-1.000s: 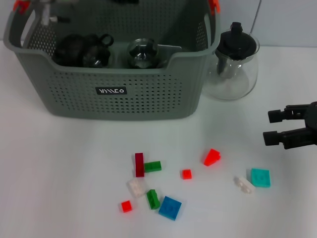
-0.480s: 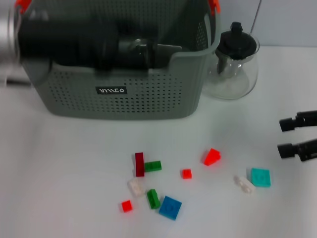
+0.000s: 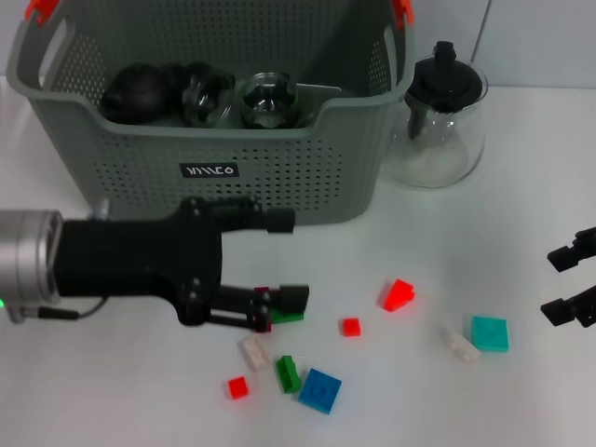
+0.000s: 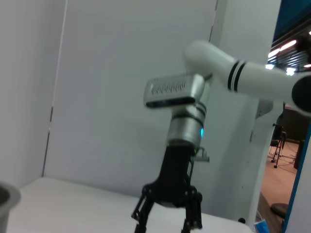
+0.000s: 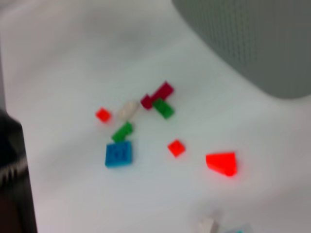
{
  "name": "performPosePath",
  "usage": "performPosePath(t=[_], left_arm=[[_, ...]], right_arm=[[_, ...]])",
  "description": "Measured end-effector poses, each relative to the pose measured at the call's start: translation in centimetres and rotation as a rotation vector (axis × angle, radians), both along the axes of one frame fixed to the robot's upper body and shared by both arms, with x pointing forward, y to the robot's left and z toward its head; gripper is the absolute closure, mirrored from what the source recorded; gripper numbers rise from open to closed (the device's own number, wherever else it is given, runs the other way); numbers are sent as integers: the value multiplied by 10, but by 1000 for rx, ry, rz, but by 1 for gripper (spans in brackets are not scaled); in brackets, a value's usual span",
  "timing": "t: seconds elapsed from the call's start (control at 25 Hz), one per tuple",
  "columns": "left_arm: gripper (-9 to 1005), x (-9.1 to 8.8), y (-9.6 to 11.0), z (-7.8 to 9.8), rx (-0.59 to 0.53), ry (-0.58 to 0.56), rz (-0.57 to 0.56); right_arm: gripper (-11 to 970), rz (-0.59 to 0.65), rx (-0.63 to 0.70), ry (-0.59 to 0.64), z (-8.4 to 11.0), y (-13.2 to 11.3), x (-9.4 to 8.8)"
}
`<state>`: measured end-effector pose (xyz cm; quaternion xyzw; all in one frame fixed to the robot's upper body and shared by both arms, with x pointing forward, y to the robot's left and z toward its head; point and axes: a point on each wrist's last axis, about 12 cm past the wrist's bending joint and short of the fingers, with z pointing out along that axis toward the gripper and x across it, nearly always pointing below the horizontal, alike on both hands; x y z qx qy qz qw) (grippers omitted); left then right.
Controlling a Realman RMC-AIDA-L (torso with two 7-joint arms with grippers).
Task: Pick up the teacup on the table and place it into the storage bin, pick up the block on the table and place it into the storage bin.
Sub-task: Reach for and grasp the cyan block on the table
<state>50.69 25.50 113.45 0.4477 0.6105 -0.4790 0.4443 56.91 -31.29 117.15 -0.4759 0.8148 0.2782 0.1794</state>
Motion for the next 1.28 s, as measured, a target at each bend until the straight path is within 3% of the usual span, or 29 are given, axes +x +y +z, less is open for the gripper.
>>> performPosePath(t=[0.24, 0.48, 0.72, 1.28], left_arm=[[124, -3, -2, -27, 14, 53, 43], [126, -9, -7, -47, 51, 49, 21], [129, -11, -7, -54, 127, 51, -19], [132, -14, -6, -57, 152, 38, -38]], right_arm=[[28, 79, -167, 0, 2, 34, 11], [29, 144, -330, -22, -10, 68, 17], [29, 194, -441, -44, -20, 92, 20], [29, 276, -536, -72, -45, 126, 17]])
